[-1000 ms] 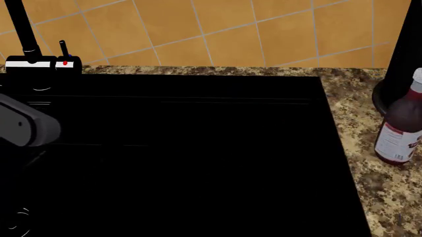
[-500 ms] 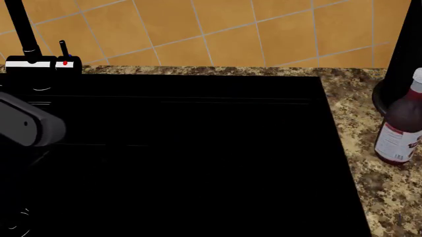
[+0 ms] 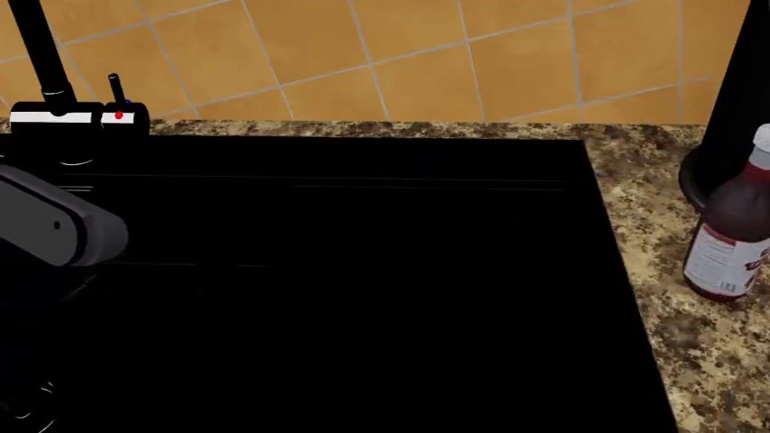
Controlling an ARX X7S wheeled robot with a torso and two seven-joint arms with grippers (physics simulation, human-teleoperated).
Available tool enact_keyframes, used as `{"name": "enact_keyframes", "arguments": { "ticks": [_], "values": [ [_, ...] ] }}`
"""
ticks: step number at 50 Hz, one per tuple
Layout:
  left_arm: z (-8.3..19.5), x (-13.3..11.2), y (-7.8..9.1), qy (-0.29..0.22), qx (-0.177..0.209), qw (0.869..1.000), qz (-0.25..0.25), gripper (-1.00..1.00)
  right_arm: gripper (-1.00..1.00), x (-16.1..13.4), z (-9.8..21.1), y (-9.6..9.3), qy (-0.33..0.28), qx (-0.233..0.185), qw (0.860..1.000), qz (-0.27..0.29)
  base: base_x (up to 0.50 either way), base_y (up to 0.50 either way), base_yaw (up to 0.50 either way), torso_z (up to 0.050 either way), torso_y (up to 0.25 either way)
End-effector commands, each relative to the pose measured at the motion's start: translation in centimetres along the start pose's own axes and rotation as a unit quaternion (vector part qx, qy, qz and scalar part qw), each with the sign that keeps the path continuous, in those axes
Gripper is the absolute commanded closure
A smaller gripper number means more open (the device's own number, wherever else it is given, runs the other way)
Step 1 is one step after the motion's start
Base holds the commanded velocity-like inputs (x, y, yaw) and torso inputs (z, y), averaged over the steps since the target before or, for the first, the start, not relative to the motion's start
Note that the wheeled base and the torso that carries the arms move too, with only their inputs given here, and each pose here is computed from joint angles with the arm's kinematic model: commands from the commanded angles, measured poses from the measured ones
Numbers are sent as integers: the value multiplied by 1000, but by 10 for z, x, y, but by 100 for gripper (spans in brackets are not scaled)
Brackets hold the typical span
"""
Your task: Pick the kiwi from the sink and place it on the plate located on the counter
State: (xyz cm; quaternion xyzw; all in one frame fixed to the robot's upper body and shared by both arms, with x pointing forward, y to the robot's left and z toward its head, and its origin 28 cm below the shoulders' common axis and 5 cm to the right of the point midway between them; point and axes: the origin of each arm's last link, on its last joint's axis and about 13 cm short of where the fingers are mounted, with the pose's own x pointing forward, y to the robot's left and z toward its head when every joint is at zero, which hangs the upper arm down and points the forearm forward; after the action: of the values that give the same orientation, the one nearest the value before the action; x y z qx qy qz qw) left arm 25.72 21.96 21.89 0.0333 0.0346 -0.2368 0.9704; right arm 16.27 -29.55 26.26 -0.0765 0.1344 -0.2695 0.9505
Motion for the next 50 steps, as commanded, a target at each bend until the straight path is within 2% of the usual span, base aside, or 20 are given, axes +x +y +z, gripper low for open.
{"name": "enact_keyframes", "arguments": {
  "ticks": [1,50],
  "values": [
    [-1,1,0,2,0,1000,-1,-100,100,11,-8,-11,6,1,999,-38,0,0,0,0,0],
    [-5,6,-2,13,3,1000,-2,-100,100,57,-52,15,78,10,997,-9,0,0,0,0,0]
  ]
}}
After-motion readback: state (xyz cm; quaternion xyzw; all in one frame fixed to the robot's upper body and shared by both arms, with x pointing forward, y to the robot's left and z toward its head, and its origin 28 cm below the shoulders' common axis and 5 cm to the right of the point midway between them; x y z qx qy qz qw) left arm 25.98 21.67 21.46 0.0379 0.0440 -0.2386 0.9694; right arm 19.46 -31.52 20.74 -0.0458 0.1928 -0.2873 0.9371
